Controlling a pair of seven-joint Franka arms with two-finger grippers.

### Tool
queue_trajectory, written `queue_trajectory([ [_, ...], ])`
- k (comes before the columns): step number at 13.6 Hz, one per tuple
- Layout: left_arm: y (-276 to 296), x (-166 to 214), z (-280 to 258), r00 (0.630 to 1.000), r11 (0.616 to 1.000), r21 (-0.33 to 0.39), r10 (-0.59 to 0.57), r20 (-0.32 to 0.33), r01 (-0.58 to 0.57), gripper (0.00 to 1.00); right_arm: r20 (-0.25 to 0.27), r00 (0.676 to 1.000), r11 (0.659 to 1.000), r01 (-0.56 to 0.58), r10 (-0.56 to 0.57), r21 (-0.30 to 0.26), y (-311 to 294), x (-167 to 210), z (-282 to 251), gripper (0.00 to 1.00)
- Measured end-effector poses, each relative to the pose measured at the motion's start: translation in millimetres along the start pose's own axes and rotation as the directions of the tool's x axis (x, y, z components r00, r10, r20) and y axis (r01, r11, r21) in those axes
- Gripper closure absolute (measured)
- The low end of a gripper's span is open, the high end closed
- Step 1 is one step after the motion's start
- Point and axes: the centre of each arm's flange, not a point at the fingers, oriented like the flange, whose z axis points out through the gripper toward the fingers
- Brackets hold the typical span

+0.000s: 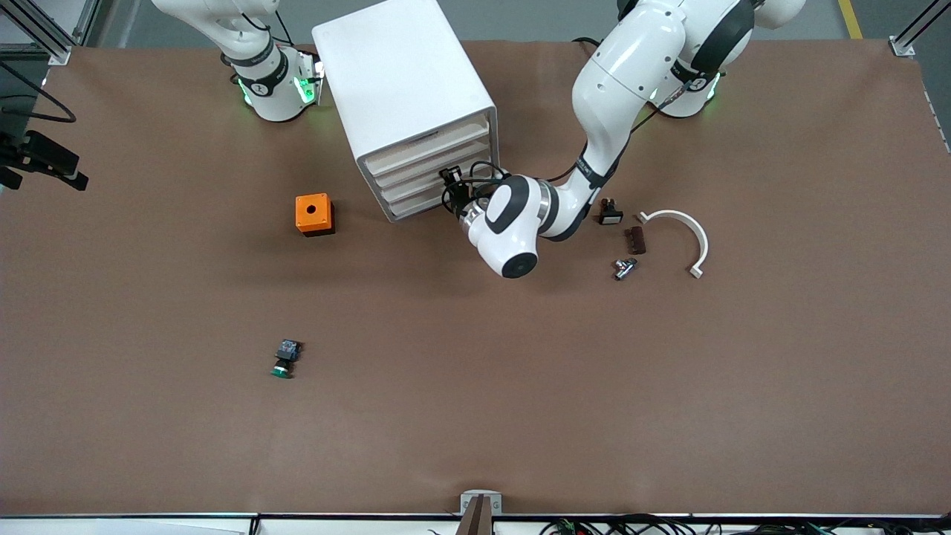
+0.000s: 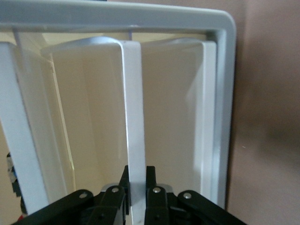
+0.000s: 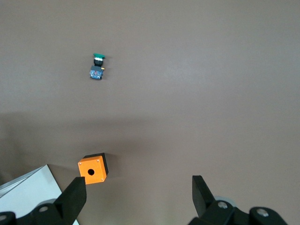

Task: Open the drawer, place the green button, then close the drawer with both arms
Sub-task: 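Pull the drawer open with the left gripper while the right gripper reaches out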

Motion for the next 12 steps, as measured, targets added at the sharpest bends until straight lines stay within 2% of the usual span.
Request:
queue_trajectory([
  [2,7,0,-27,1.000,0.999,-0.035,0.015,0.025,-0.014,0.86,0.005,1.000,1.000,0.001,-0.001,0.000,0,2,2,0.00],
  [3,11,-1,-45,0.998,0.998,-0.059,0.034,0.043,-0.031,0.86,0.026,1.000,1.000,0.001,-0.001,0.000,-1,7,14,0.00],
  [6,27,6,-98,0.988,0.989,-0.114,0.111,0.104,-0.099,0.86,0.074,0.997,1.000,0.000,0.001,-0.007,0,45,73,0.00],
  [7,32,8,-113,0.981,0.982,-0.136,0.149,0.125,-0.132,0.81,0.092,0.996,1.000,-0.003,0.004,-0.011,2,58,97,0.00],
  [9,38,9,-136,0.965,0.966,-0.195,0.206,0.164,-0.173,0.63,0.122,0.992,1.000,-0.008,0.010,-0.016,6,79,141,0.00],
  [12,34,4,-146,0.955,0.956,-0.221,0.235,0.179,-0.194,0.29,0.078,0.996,0.999,-0.039,0.040,-0.016,-10,106,186,0.00],
])
